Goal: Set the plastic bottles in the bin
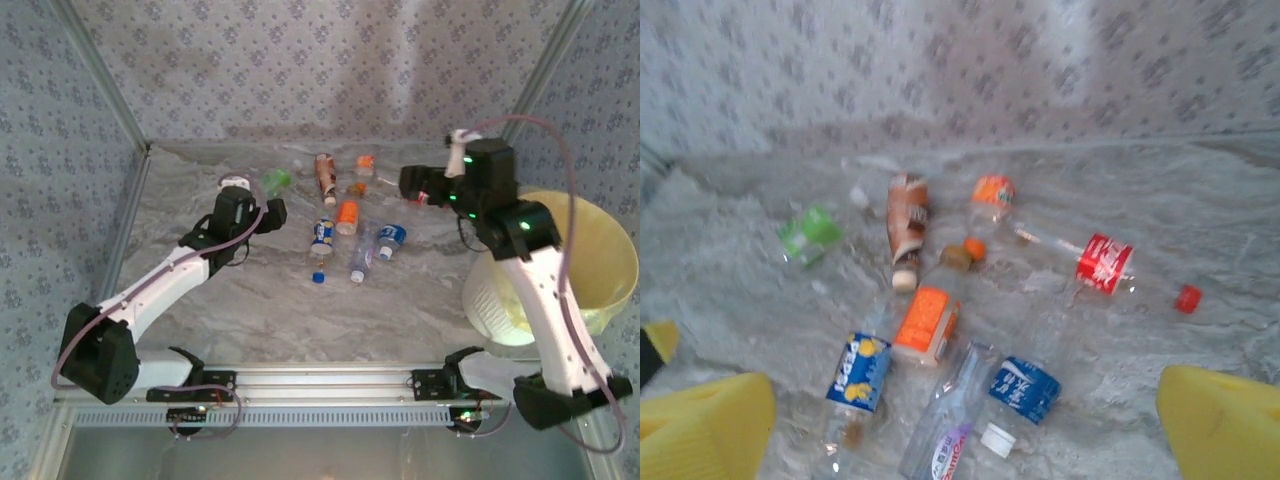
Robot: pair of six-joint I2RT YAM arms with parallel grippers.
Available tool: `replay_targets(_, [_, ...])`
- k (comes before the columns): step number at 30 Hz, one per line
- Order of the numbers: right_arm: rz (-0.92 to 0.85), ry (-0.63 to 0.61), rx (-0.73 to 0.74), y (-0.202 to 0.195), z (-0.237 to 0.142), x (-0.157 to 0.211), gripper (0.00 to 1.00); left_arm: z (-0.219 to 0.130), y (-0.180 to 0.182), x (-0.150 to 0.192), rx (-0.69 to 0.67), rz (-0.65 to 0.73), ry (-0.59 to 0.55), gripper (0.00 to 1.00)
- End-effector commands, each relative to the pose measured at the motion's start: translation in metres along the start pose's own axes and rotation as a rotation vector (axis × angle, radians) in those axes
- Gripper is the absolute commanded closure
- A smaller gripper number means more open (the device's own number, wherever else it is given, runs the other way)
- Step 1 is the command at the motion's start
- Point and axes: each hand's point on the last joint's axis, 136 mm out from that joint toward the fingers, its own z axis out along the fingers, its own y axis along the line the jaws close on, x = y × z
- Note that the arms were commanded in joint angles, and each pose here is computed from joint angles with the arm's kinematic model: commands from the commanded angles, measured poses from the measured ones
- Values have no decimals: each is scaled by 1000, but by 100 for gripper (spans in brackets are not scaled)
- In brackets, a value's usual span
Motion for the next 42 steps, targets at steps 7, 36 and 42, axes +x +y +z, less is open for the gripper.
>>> replay_targets(7, [142,279,186,7,109,103,0,-20,8,-7,2,-17,-49,2])
replay_targets(36, [421,426,463,-91,259,204,19,-32,20,5,7,-44,-62,2])
replay_targets(42, [436,426,463,-97,268,218,24,-33,18,2,6,-23,-54,2])
